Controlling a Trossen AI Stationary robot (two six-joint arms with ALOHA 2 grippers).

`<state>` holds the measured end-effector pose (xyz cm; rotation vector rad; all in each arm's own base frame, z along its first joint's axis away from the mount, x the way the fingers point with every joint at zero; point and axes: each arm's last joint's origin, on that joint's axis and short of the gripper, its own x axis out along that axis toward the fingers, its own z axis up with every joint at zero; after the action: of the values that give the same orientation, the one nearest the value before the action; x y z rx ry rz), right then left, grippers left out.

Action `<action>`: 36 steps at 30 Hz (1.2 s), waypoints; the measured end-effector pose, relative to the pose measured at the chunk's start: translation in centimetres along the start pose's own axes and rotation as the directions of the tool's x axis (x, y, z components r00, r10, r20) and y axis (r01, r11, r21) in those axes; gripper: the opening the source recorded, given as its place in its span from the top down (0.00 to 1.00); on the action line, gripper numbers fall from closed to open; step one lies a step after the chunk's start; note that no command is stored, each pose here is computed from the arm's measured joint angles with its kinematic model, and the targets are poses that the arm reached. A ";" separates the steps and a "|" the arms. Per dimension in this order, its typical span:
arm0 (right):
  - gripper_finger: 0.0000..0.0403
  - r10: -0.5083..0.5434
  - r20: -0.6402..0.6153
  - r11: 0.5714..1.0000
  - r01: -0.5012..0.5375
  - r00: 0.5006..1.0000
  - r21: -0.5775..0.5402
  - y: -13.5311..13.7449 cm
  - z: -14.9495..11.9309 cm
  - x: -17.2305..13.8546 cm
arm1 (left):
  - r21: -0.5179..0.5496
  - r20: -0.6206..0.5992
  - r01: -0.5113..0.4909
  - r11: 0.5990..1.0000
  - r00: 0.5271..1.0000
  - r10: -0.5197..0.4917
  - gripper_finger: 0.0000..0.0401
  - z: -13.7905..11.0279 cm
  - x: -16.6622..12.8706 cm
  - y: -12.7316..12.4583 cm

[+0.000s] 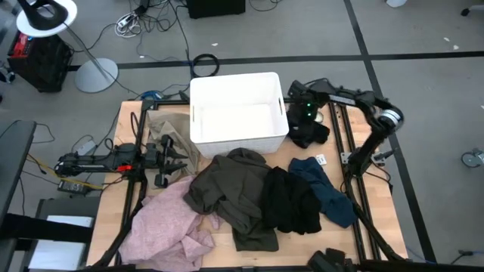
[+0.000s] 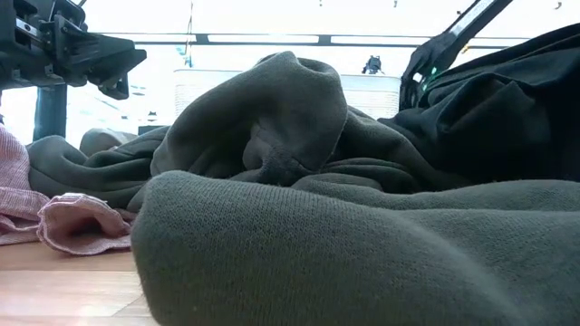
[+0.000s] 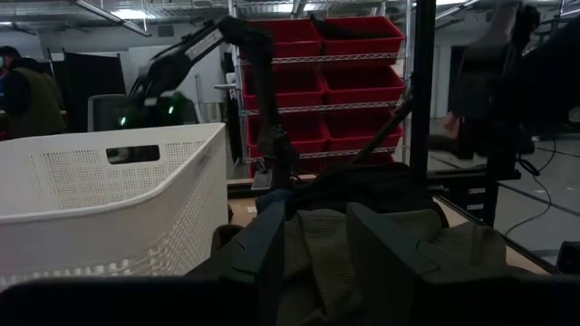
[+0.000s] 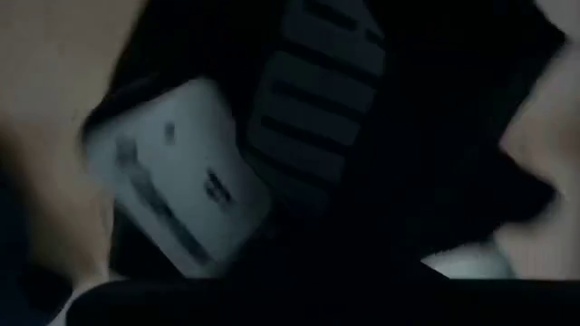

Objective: Sort clothes
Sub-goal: Put the black underwear into the white laundry bin

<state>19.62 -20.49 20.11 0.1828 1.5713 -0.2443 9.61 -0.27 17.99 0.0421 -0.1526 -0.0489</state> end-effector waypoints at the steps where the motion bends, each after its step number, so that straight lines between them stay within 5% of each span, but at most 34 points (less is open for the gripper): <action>1: 0.95 -0.005 0.002 1.000 0.005 1.000 0.016 0.2 -0.5 -0.7 | 0.000 0.000 0.000 1.000 1.000 0.000 0.69 0.0 0.0 0.0; 11: 0.95 -0.105 0.181 0.955 0.048 0.978 0.294 4.4 -6.4 -9.4 | 0.000 0.000 0.000 1.000 1.000 0.000 0.69 0.0 0.0 0.0; 19: 0.95 -0.200 0.373 0.880 -0.001 0.906 0.475 7.7 -10.4 -16.4 | 0.000 0.000 0.000 1.000 1.000 0.000 0.69 0.0 0.0 0.0; 29: 0.95 -0.320 0.655 0.845 -0.107 0.685 0.524 9.7 -12.5 -24.7 | 0.000 0.000 0.000 1.000 1.000 0.000 0.69 0.0 0.0 0.0; 36: 0.95 -0.300 0.814 0.884 -0.176 0.497 0.433 10.0 -9.3 -28.6 | 0.000 0.000 0.000 1.000 1.000 0.000 0.69 0.0 0.0 0.0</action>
<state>13.86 -7.30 48.30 0.3152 0.4427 -0.6724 9.61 -0.27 18.00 0.0422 -0.1531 -0.0490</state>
